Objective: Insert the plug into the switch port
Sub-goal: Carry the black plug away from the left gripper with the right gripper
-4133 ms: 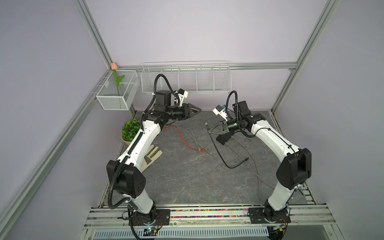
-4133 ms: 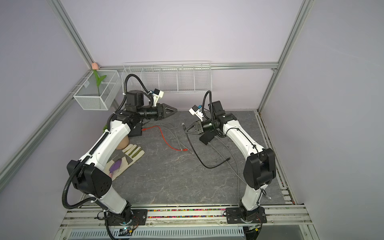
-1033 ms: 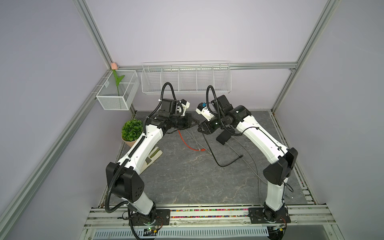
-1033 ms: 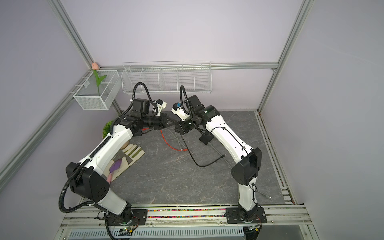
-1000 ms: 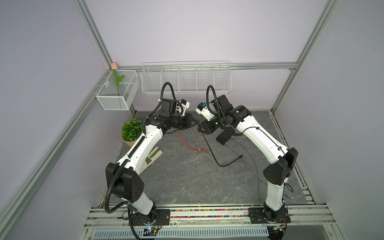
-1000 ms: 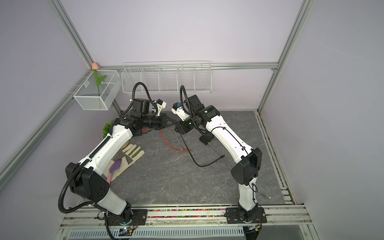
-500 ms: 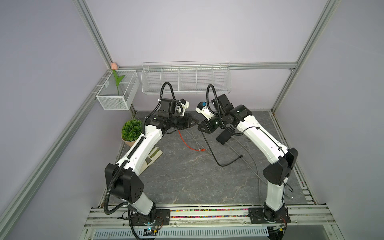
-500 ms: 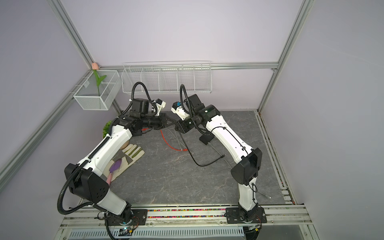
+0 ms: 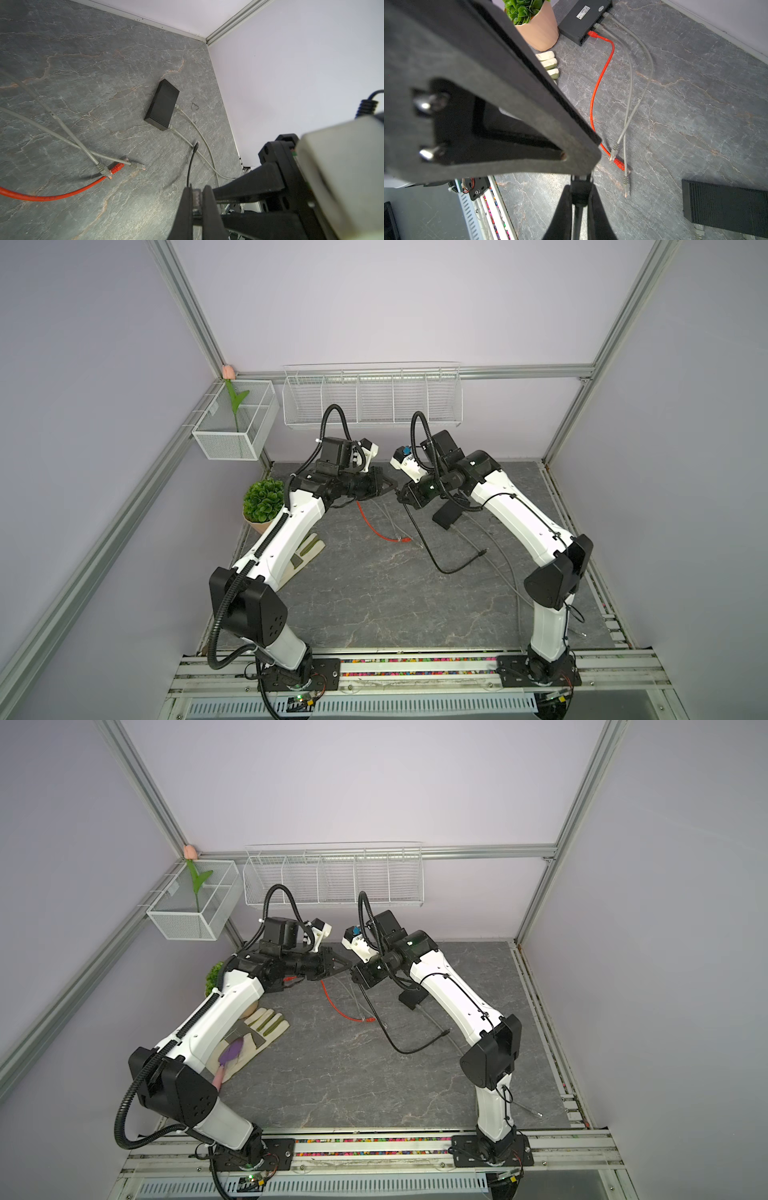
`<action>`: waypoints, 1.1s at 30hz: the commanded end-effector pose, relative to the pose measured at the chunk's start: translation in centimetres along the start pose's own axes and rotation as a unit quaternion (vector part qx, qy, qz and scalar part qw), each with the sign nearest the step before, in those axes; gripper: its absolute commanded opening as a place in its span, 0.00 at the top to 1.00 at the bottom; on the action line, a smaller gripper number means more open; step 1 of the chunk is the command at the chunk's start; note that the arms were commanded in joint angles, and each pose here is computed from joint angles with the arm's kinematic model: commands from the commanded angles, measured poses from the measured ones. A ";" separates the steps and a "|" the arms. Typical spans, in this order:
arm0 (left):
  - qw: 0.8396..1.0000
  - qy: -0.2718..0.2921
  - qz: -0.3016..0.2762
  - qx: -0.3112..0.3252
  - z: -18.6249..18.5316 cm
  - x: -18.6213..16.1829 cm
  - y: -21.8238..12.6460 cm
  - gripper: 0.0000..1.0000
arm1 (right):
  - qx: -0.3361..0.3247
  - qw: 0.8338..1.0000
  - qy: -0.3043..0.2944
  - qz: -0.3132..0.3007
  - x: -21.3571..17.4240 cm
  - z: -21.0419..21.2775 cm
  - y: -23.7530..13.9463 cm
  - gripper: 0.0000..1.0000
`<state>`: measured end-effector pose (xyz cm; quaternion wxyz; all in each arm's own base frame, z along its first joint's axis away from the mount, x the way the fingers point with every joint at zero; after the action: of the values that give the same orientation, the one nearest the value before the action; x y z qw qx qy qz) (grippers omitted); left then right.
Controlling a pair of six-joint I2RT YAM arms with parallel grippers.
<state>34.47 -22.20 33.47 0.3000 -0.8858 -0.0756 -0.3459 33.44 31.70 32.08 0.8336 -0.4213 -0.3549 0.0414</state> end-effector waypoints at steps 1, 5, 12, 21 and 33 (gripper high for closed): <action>1.000 0.008 0.001 0.008 -0.3 0.2 -0.6 0.75 | -0.010 1.000 -0.006 0.005 -0.3 0.1 -0.4 0.93; 0.999 0.008 -0.013 0.035 0.6 1.2 -1.2 0.56 | -0.085 0.996 -0.011 0.014 -1.0 -2.1 -3.1 0.93; 0.997 -0.010 -0.053 0.052 2.7 3.1 -1.7 0.55 | -0.363 0.931 -0.039 0.008 -1.4 -8.3 -14.2 0.93; 0.998 -0.020 -0.028 0.043 4.4 2.1 1.3 0.55 | -0.478 0.875 -0.058 0.054 -2.3 -13.3 -17.0 0.93; 0.999 -0.027 0.007 0.038 5.7 -0.1 4.6 0.55 | -0.228 0.971 -0.002 -0.075 1.9 -9.7 -14.7 0.93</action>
<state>38.81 -22.46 28.52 0.3342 -0.8848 -0.0913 -0.3117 39.20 14.95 31.89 0.6659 -0.6787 -0.3093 -0.0178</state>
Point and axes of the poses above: each gripper's point midway between its finger pads, its own y axis out along the fingers, its own z axis along the line the jaws close on, x = y × z, the point moved 6 cm from there along -y, back along the fingers, and after that the axes turned 13 degrees about y, right-handed, at the moved point
